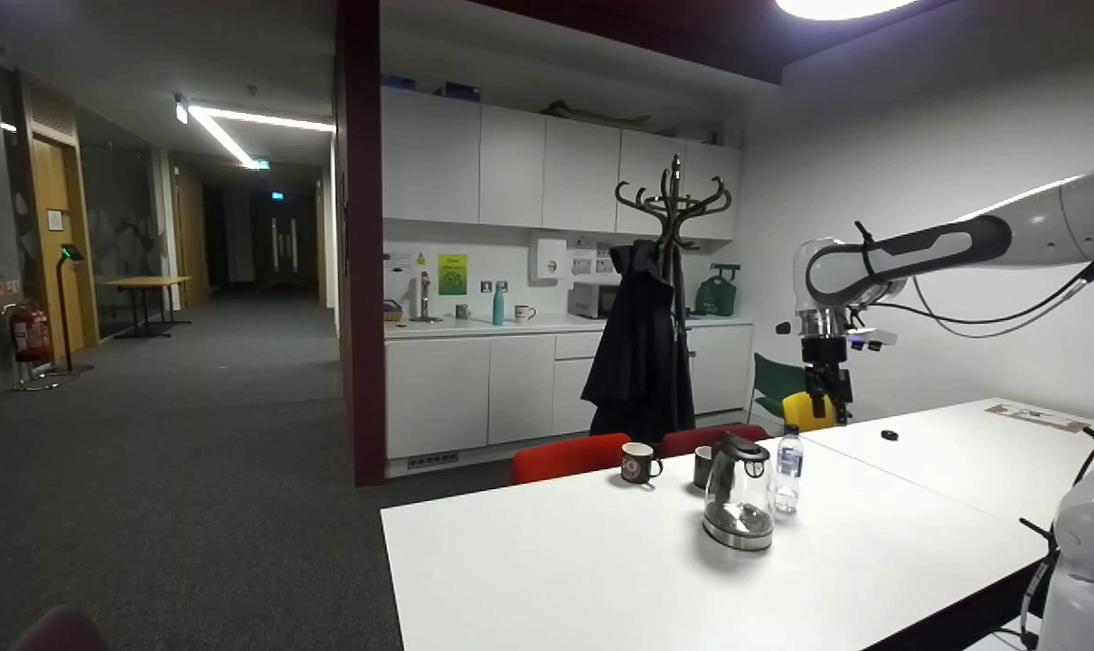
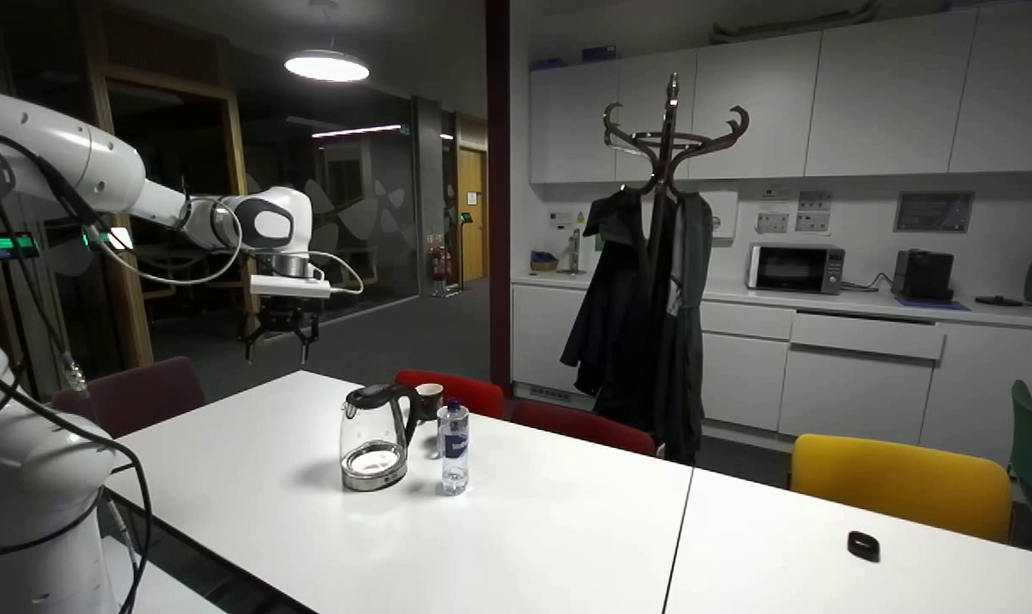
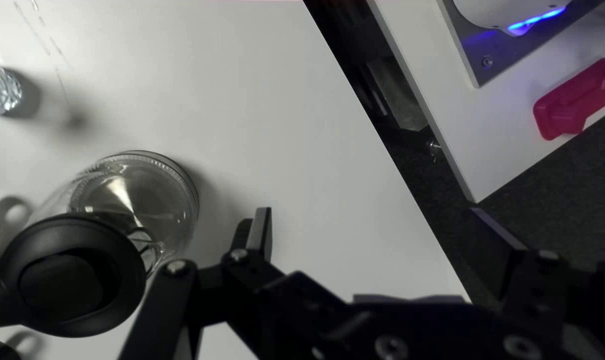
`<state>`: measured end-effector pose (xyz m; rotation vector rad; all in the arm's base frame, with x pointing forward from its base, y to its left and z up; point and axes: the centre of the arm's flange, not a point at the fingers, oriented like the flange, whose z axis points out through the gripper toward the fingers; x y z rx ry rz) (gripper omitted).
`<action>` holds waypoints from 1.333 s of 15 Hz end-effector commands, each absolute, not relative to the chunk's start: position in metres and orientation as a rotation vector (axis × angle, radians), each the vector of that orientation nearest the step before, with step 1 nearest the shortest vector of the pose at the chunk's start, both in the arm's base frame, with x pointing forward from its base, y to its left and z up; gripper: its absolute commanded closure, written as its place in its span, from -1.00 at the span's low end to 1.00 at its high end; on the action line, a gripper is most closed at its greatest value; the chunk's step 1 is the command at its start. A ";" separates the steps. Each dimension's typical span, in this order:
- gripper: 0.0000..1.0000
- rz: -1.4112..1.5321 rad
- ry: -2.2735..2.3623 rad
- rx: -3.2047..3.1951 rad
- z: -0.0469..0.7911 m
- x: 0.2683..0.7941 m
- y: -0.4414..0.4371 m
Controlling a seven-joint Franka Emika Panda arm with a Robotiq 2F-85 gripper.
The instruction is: Open the kettle
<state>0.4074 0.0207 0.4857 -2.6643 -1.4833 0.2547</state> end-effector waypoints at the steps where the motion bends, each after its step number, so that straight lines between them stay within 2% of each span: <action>1: -1.00 0.328 -1.690 -2.514 0.489 0.415 0.017; 5: -1.00 0.438 -1.786 -2.450 0.489 0.417 0.014; 9: -1.00 0.381 -1.770 -2.466 0.478 0.410 0.016; 20: -1.00 0.155 -2.273 -2.299 0.487 0.434 0.006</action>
